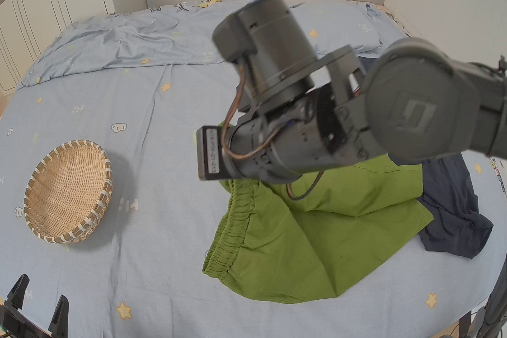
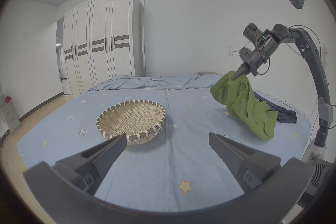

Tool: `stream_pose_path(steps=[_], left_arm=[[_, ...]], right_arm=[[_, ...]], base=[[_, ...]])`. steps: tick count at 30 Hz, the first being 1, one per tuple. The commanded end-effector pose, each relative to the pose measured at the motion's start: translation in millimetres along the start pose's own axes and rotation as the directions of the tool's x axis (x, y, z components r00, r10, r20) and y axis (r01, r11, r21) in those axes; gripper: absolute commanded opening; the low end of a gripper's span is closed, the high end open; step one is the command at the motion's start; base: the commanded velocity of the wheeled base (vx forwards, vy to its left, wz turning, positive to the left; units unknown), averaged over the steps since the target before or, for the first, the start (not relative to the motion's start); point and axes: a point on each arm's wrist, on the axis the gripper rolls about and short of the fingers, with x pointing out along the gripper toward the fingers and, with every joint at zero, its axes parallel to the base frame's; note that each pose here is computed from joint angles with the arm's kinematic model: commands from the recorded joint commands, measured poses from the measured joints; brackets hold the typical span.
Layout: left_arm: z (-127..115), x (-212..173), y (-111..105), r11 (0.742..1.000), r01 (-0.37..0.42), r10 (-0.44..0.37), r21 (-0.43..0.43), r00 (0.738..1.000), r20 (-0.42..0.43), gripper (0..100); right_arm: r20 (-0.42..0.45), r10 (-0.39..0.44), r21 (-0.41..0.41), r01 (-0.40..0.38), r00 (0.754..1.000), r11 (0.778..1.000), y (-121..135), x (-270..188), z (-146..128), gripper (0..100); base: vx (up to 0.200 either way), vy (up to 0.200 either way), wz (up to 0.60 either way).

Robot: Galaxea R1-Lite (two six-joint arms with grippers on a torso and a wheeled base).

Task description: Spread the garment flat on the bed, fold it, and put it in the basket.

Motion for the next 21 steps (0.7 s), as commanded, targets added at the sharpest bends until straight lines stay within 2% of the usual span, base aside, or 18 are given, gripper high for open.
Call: stream_pose_path(steps=[1,10,14,17,19,20,21], left_arm=[[-5,0,0,1.0,-0.001,0.001,0.0,1.0,-0.001,100],[-5,0,0,1.0,-0.001,0.001,0.0,1.0,-0.001,100],[-5,0,0,1.0,-0.001,0.001,0.0,1.0,-0.001,100],[-5,0,0,1.0,0.008,-0.008,0.009,1.0,-0.001,100],[-5,0,0,1.0,0.01,-0.01,0.007,1.0,-0.001,100],[-5,0,0,1.0,0.01,-0.01,0.007,1.0,-0.001,100],[-5,0,0,1.0,0.012,-0.012,0.006,1.0,-0.001,100]], right_arm=[[-0.066,-0.033,-0.023,0.031,0.997,0.999,4,35,-18,100],[-0.091,-0.053,-0.028,0.05,0.994,0.998,-1,41,-20,100],[-0.121,-0.093,-0.015,0.092,0.988,0.996,-15,36,-16,100],[-0.125,-0.13,0.036,0.135,0.984,0.99,-47,-18,8,100],[-0.072,-0.094,0.091,0.1,0.993,0.991,-65,-60,25,100],[-0.072,-0.094,0.091,0.1,0.993,0.991,-65,-60,25,100],[0.035,-0.027,0.155,0.021,0.999,0.988,-87,-109,42,100]], base=[[0.0,0.0,0.0],[0.0,0.0,0.0],[0.0,0.0,0.0],[0.0,0.0,0.0],[0.0,0.0,0.0],[0.0,0.0,0.0],[0.0,0.0,0.0]])
